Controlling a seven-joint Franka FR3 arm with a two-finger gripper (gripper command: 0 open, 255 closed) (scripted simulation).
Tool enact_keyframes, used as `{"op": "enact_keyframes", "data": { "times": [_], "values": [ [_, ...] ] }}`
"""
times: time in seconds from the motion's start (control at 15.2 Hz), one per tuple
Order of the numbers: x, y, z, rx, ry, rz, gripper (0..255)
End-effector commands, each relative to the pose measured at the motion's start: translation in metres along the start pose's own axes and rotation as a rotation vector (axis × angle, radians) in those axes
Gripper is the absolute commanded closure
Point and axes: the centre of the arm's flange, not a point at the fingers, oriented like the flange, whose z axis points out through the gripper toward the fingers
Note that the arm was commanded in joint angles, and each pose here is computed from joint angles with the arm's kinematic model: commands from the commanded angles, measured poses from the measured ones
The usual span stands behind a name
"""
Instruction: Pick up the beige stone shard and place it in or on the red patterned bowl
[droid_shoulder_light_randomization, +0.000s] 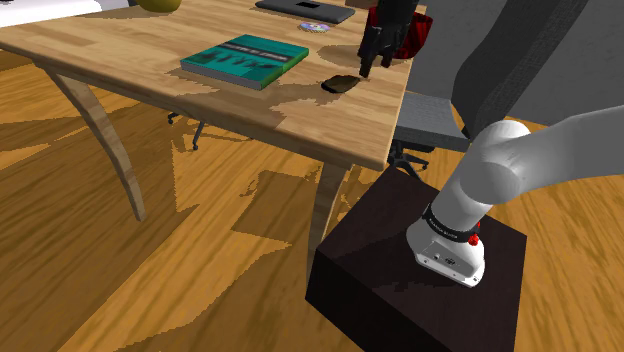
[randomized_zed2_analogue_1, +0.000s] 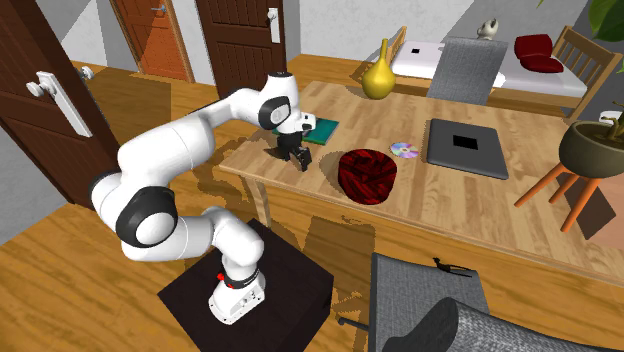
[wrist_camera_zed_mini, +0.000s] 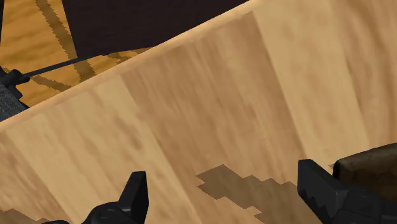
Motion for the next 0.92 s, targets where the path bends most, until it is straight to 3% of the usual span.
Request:
{"op": "enact_keyframes", "data": {
  "times": [0.0,0.33,0.66,0.86],
  "values": [
    [0.000,0.000,0.000,0.000,0.000,0.000,0],
    [-0.003,-0.070,-0.017,-0.064,-0.030,0.621,0],
    [0.035,-0.129,-0.029,-0.128,-0.060,1.241,0],
    [0.035,-0.129,-0.019,-0.130,-0.060,1.252,0]
  ]
}}
